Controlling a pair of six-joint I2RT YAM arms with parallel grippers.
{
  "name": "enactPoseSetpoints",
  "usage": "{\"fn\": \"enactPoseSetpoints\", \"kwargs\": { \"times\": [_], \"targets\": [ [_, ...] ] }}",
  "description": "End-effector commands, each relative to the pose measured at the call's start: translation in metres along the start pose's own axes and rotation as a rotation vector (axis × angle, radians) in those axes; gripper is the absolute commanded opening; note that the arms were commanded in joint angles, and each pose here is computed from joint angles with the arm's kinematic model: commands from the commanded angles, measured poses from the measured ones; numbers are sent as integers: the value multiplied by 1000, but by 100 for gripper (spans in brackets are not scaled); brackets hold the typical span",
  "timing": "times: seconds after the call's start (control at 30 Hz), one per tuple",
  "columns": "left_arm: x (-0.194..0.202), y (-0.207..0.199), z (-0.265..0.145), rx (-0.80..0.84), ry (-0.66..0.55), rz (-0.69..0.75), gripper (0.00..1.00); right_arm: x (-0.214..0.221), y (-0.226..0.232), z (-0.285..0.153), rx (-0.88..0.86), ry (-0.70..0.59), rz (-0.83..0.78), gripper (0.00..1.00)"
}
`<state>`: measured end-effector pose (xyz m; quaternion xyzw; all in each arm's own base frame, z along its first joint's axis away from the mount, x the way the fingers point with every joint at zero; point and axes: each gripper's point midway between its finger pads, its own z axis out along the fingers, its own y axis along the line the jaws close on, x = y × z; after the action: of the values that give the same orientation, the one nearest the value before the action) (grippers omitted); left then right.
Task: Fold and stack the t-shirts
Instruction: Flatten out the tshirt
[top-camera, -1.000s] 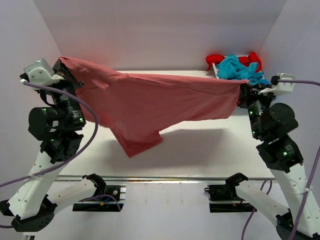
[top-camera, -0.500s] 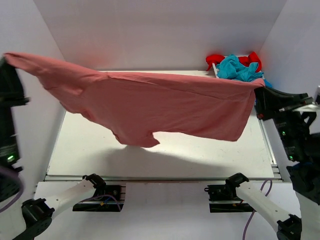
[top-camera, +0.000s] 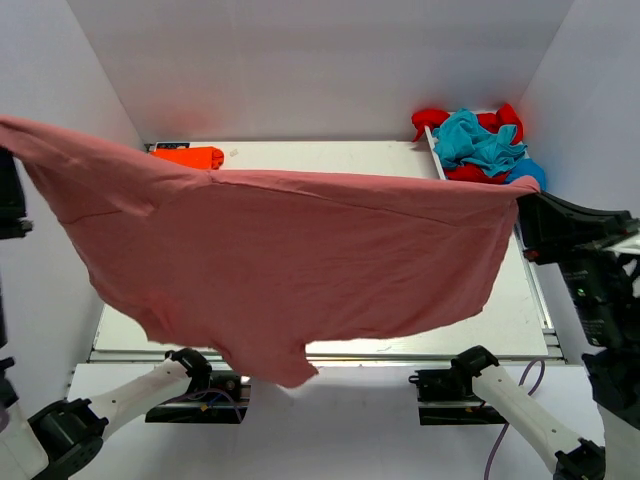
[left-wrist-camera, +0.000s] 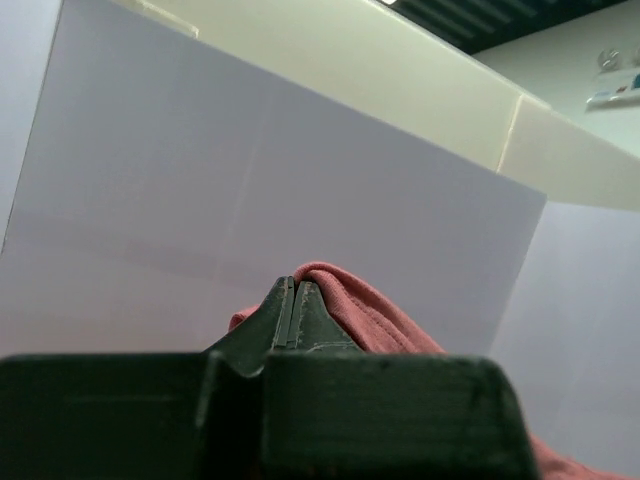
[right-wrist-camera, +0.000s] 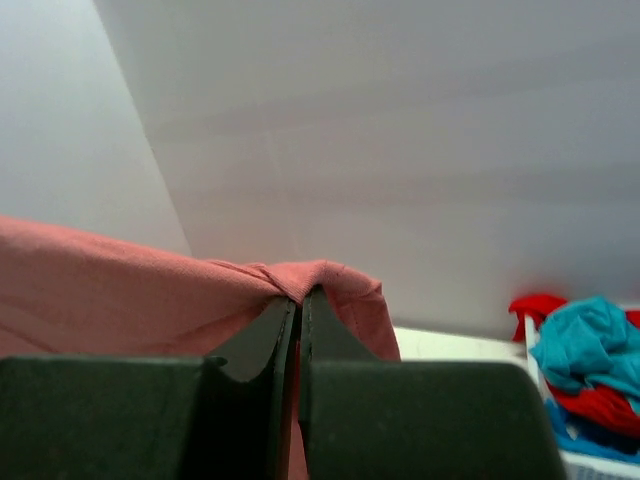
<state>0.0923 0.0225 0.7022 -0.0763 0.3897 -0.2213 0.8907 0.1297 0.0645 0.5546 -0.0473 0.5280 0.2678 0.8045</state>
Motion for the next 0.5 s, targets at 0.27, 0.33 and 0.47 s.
{"fn": "enactPoseSetpoints", "kwargs": {
  "times": [0.27, 0.33, 0.47],
  "targets": [
    [190, 39, 35, -312, 206, 311, 0, 134, -85, 59, 401, 160, -13, 0],
    [226, 46, 32, -341, 233, 338, 0, 177, -100, 65, 464, 235, -32, 0],
    [293, 69, 23, -459, 307, 470, 0, 255, -125, 67, 559, 371, -59, 0]
  ]
}}
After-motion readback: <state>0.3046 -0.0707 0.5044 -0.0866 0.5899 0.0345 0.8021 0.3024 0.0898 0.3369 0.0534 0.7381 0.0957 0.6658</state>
